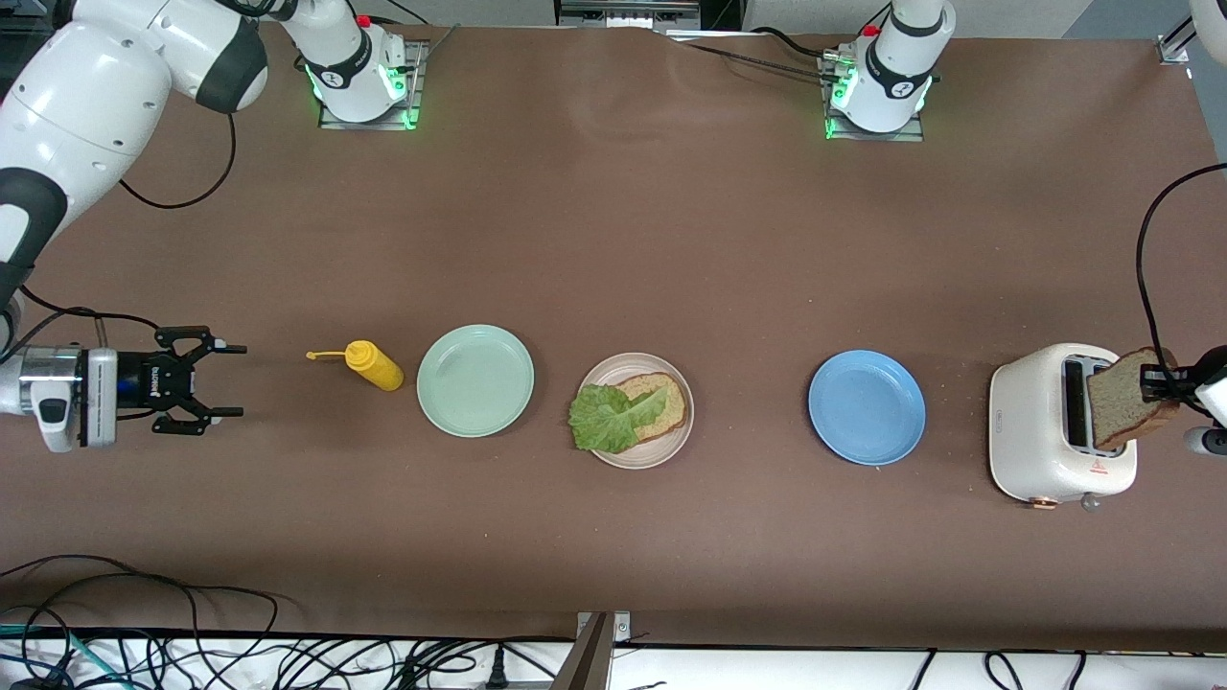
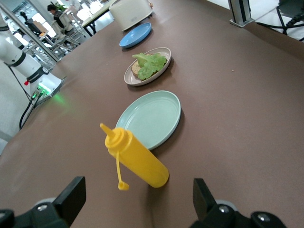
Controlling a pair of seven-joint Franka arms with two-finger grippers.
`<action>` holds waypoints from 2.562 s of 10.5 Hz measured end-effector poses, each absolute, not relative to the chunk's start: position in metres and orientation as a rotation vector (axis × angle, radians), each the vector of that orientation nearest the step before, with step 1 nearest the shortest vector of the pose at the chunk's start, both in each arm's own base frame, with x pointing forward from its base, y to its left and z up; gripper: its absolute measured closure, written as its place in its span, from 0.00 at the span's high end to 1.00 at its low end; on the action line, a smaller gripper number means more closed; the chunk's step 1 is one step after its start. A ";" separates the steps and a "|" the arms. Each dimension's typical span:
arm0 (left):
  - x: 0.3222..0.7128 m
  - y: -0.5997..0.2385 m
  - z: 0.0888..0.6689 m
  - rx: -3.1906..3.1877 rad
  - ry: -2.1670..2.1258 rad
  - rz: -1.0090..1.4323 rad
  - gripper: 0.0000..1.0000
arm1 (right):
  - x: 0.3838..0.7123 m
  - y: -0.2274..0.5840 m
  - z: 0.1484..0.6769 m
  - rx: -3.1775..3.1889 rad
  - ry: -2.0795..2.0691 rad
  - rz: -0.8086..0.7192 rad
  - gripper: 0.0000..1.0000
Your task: Make sandwich on beige plate with both arms
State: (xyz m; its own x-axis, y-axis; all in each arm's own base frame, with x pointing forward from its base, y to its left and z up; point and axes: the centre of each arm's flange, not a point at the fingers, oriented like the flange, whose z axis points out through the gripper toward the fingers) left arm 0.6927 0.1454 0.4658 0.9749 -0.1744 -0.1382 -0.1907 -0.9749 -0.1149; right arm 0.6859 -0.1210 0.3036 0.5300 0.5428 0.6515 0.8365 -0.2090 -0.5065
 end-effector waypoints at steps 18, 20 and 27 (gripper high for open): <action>0.708 -0.068 0.355 -3.966 -0.338 0.837 0.09 | 0.676 -0.022 0.433 -2.515 -0.863 -0.026 1.00; 0.710 -0.115 0.326 -4.051 -0.526 0.852 0.09 | 0.660 -0.020 0.461 -2.661 -0.771 0.058 1.00; 0.686 -0.269 0.273 -4.116 -1.049 0.734 0.09 | 0.548 -0.007 0.561 -3.091 -0.192 0.120 1.00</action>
